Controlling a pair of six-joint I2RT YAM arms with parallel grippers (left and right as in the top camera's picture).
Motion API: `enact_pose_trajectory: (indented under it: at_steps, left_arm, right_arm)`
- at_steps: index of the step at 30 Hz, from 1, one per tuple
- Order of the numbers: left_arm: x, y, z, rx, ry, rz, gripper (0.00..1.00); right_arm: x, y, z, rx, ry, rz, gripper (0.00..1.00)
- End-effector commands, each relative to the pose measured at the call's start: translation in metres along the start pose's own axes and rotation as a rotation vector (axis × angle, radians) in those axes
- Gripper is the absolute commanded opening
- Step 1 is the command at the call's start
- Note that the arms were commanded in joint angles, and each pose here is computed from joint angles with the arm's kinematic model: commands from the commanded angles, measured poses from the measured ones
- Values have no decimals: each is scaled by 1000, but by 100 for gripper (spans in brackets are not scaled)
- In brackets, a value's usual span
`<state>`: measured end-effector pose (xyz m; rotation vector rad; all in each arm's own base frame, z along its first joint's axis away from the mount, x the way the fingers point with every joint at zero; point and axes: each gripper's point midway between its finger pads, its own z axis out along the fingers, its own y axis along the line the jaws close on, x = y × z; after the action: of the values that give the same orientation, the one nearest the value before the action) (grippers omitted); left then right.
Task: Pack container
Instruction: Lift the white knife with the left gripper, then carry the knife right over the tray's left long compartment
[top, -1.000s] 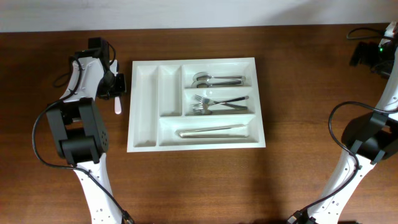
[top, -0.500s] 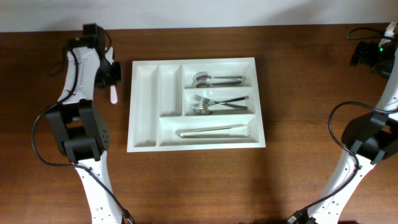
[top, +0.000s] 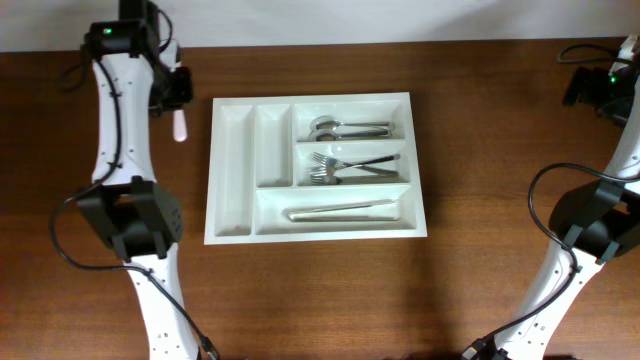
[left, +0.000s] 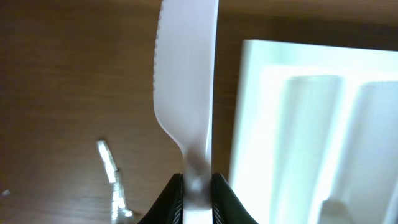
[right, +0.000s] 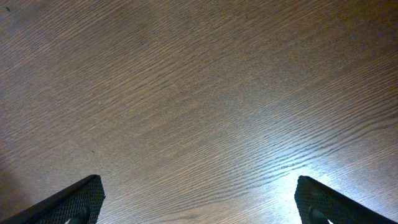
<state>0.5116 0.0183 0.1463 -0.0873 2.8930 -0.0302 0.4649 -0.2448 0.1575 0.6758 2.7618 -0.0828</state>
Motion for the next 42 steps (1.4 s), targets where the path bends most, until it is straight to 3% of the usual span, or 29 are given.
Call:
enact_pose_trajectory:
  at_steps: [1, 9, 17, 27, 42]
  left_arm:
    - [1, -42, -6, 60, -9, 69, 14]
    - [14, -116, -7, 94, 4, 79, 15]
    - [27, -150, -9, 105, 31, -6, 15]
    - [41, -147, 6, 60, 91, -34, 15]
    - [64, -150, 42, 6, 172, 49, 15]
  right_arm:
    - [-3, -3, -18, 1, -36, 8, 99]
    - [-3, -4, -18, 2, -36, 8, 99]
    - [-3, -3, -18, 1, -36, 8, 99]
    - [-3, -4, -18, 2, -36, 8, 99]
    - [-3, -4, -18, 2, -36, 8, 99]
